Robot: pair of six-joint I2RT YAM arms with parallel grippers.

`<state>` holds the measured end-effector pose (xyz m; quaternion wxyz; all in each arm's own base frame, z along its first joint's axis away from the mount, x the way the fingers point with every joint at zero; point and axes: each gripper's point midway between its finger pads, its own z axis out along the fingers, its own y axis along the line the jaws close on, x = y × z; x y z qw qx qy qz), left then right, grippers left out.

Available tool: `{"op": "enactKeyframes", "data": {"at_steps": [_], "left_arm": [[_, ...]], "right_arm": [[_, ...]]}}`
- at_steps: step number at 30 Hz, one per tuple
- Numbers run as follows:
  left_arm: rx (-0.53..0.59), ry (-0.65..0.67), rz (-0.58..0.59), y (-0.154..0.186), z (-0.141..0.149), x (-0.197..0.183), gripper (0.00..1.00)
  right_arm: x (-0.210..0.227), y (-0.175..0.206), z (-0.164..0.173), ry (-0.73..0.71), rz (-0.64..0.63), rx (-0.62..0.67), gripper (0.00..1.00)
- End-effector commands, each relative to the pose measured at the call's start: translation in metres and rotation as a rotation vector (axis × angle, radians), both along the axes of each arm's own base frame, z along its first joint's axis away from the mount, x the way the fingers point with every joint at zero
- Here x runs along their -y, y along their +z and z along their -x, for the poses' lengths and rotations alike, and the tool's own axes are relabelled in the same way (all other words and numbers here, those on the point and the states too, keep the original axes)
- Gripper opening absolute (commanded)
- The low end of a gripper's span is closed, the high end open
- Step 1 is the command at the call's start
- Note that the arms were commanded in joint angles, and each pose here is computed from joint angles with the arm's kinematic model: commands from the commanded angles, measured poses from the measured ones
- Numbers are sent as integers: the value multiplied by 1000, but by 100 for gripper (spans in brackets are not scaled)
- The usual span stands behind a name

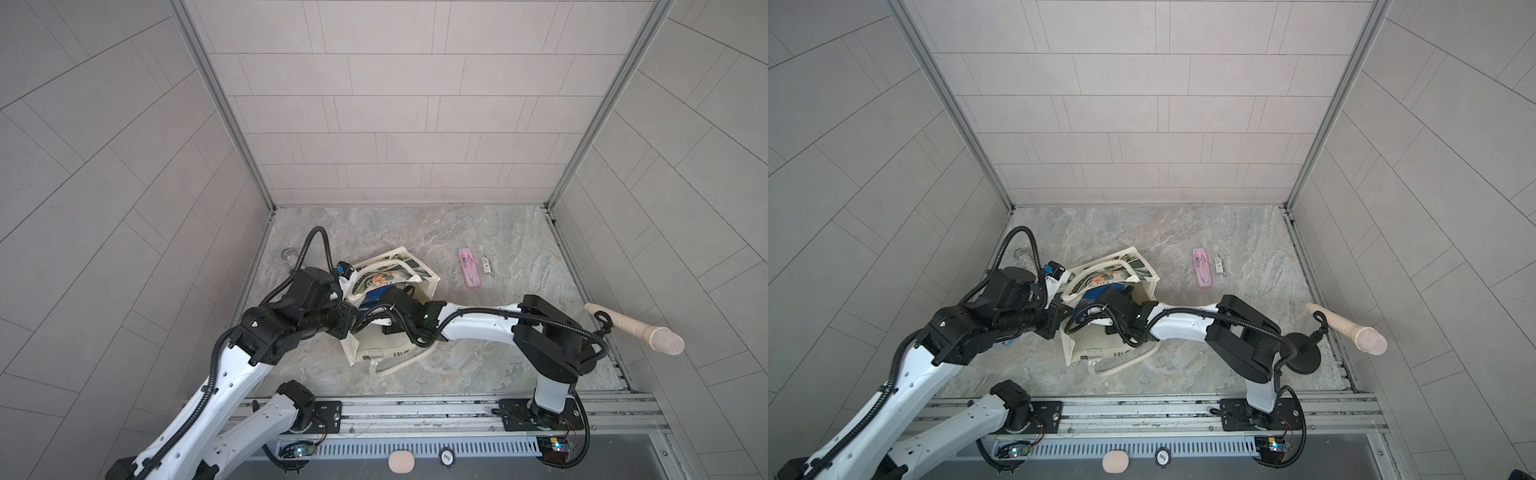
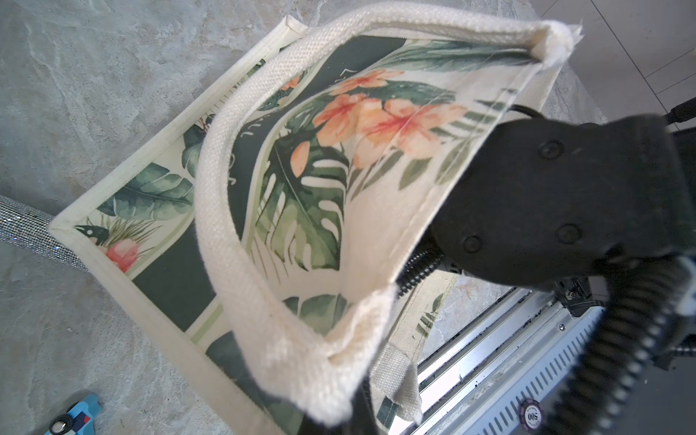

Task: Take out the compass set from the canvas bag
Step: Pick up the compass set from the canvas bag.

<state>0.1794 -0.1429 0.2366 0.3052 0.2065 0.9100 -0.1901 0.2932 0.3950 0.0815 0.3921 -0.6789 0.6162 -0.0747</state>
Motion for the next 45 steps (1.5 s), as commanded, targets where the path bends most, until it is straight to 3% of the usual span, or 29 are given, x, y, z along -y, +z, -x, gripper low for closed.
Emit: {"op": "enactKeyframes", "data": {"at_steps": [1, 9, 16, 21, 45], "left_arm": [[51, -36, 32, 15, -2, 7, 0], [52, -35, 30, 17, -1, 6, 0], [50, -36, 26, 17, -1, 6, 0], [48, -37, 29, 17, -2, 7, 0], [47, -31, 18, 15, 0, 4, 0]], "right_arm": [[-2, -13, 1, 17, 54, -6, 72], [-13, -21, 1, 40, 69, -18, 63], [-12, -33, 12, 76, 130, -13, 65], [-10, -39, -3, -2, 170, 38, 48], [-3, -9, 9, 0, 109, 44, 30]]}}
